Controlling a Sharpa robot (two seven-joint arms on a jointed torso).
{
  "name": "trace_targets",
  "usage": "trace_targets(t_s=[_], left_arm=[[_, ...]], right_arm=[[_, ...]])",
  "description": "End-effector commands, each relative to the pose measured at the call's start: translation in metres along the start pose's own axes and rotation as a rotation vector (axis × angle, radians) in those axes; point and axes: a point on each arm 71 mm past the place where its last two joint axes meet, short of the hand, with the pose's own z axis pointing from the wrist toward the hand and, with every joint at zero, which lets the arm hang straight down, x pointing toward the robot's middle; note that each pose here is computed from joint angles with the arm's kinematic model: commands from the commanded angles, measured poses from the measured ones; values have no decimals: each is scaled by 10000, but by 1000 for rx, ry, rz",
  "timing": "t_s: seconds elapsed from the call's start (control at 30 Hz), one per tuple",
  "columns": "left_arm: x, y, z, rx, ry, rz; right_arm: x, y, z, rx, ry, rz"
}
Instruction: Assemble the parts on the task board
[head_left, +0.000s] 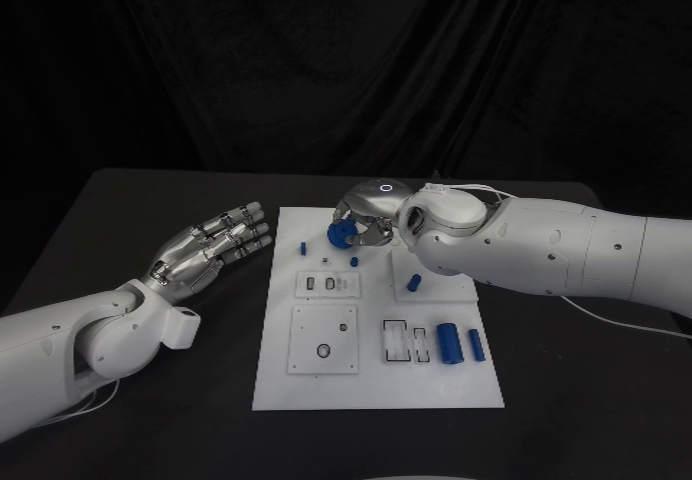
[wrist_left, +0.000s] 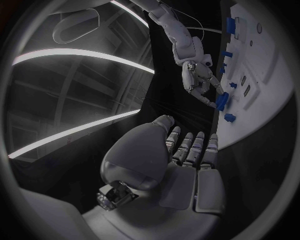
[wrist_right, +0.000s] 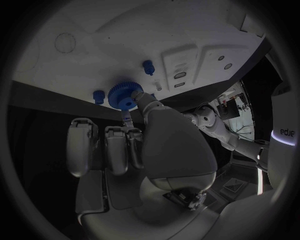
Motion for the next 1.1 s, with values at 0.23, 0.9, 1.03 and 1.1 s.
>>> trace_targets(t_s=[0.23, 0.9, 1.03, 1.1], left_arm=[[18, -133, -4, 197, 12, -13], [7, -128, -3, 194, 11, -12], [6, -126, -2, 193, 11, -12], [4, -125, -2, 192, 11, -12]], right_arm=[[68, -51, 26, 19, 52, -14], [70, -92, 16, 30, 48, -14], [71, -102, 13, 33, 49, -15], [74, -110, 10, 36, 52, -15]])
